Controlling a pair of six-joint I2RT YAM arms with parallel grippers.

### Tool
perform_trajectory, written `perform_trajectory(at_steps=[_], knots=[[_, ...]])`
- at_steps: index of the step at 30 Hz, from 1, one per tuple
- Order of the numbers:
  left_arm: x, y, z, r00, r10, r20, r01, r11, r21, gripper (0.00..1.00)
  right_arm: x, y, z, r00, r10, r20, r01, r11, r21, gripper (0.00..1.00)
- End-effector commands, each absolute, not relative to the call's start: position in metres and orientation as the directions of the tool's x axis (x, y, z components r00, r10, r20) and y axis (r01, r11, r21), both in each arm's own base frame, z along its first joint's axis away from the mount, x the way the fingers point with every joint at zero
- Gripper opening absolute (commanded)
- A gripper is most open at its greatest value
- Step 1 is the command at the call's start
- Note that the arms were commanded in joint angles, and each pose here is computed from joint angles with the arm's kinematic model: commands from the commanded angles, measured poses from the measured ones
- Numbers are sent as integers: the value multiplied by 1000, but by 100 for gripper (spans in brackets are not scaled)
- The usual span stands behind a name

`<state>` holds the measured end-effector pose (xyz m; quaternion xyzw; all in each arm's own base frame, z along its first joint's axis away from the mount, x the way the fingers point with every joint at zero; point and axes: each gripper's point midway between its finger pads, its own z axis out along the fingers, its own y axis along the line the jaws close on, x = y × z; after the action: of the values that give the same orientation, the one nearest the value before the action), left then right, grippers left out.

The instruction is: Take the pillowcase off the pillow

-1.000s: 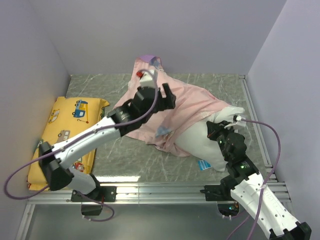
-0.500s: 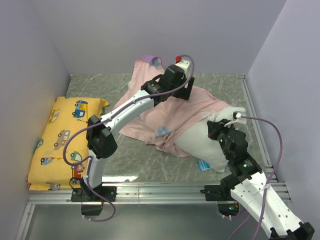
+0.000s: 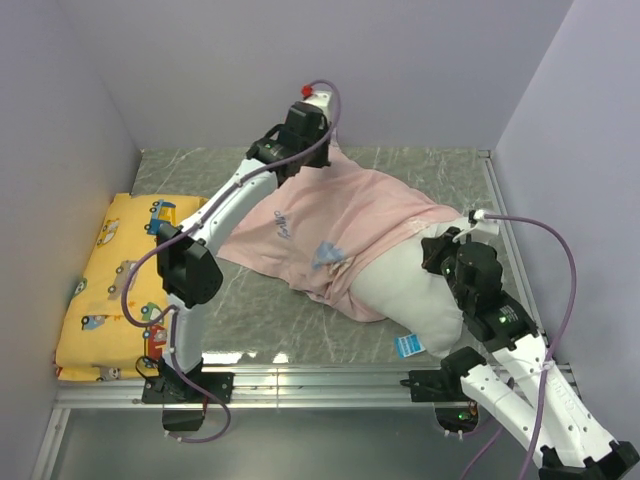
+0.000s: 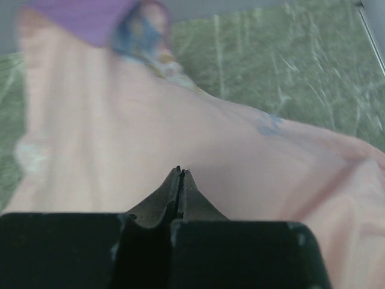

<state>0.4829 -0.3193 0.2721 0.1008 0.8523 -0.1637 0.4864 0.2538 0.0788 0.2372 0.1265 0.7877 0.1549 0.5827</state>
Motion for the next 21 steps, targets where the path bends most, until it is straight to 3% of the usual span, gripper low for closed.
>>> perform_trajectory(at_steps=[1,2,4,5,8,11,21], knots=[[501,-256,336,-416,-194,-888,186,938,-292,0,253,72,290,-185,401,-897,3,913,408,0],[504,-254,347,-400,-226,-888,211,920,-329,1,251,72,295,-175,406,-897,-10,910,414,0],[496,-262,364,-393,-237,-889,315,873,-372,16,249,73,301,-166,409,-897,-23,908,418,0],[491,-272,373,-375,-239,-896,368,848,-380,38,250,73,300,-171,407,-898,-21,909,416,0],[474,-303,370,-410,-177,-895,476,795,-375,69,253,76,297,-181,401,-898,-23,911,412,0],[459,-328,351,-430,-92,-898,535,775,-336,79,254,79,296,-186,399,-898,-40,910,412,0],[429,-390,305,-435,104,-894,674,696,-247,88,256,81,302,-180,349,-920,-66,929,365,0]])
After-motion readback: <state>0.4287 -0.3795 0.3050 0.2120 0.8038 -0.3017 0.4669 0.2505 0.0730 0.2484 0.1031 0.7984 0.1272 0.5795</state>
